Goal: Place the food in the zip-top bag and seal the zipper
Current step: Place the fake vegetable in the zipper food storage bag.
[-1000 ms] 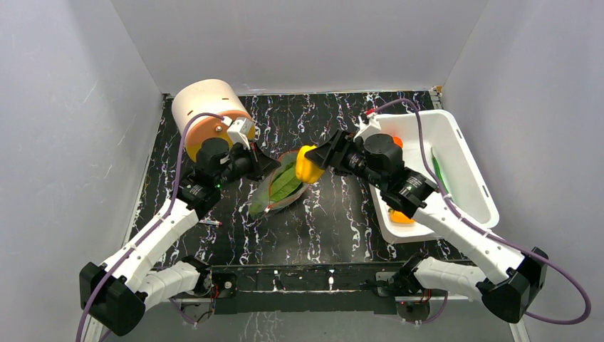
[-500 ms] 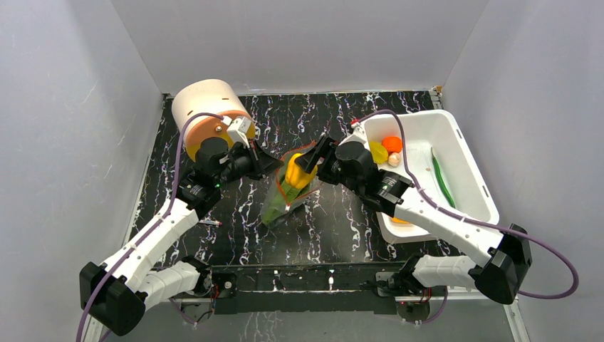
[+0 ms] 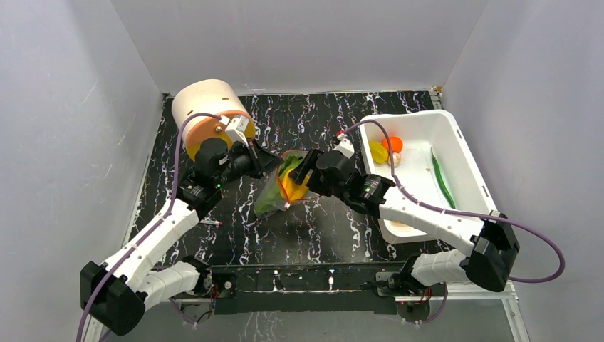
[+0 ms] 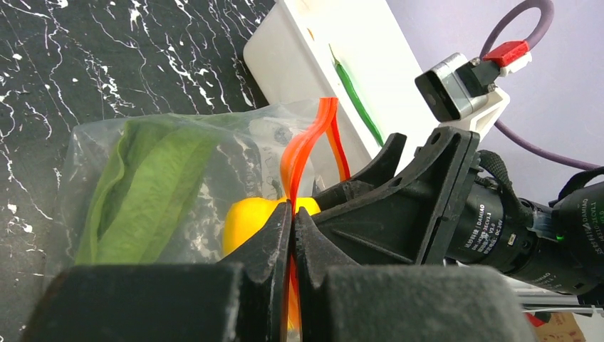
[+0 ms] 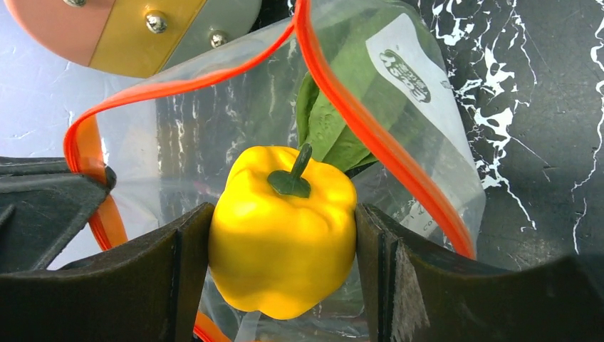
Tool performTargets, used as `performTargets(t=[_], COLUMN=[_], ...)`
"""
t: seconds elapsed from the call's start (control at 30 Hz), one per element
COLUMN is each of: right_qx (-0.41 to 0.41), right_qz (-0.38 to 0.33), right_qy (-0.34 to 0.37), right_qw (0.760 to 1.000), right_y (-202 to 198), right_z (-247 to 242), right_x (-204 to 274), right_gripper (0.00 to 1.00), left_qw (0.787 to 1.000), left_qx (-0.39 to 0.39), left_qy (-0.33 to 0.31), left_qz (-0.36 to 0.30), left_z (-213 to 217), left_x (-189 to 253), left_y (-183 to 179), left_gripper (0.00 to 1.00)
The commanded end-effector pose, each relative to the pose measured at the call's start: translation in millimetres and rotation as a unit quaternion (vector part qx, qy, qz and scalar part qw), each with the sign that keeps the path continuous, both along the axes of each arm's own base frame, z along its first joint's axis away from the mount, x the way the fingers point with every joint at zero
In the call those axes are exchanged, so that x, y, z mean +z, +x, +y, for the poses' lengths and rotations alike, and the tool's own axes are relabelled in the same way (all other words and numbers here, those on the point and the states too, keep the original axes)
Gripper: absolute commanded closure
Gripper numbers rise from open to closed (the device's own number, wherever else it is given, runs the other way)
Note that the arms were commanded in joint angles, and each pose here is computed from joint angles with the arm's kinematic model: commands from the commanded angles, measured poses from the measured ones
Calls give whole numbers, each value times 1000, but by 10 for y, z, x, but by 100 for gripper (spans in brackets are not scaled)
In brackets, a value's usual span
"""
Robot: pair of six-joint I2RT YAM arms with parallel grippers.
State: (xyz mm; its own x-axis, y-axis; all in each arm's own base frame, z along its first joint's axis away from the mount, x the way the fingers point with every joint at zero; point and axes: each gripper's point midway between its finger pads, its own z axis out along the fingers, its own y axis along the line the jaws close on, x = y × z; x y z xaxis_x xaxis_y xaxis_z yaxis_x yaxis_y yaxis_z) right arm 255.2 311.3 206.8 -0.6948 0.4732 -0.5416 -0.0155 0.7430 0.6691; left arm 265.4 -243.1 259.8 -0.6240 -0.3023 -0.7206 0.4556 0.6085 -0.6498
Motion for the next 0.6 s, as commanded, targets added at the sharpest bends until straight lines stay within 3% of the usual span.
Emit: performTargets(t=[0.0, 0.13, 0.43, 0.57], right_qx=[-9, 9, 98, 142], right_qz=[-29, -41, -95, -141], right_qy=[11, 5, -8, -89], right_qw=[999, 999, 991, 976], right_y=[60, 36, -107, -142], right_z=[-6, -1, 66, -95], right_x=[270, 345, 542, 642], right_gripper=[32, 18, 19, 19], left_qw=[999, 1000, 999, 996], left_qx=[3, 4, 10, 8], left_qy=[-14, -4, 25, 70], left_qz=[-30, -30, -37, -46], left_z=[-16, -2, 66, 136], left_x=[154, 115, 30, -18], left_y=[33, 43, 38, 51], left_gripper=[100, 100, 100, 100])
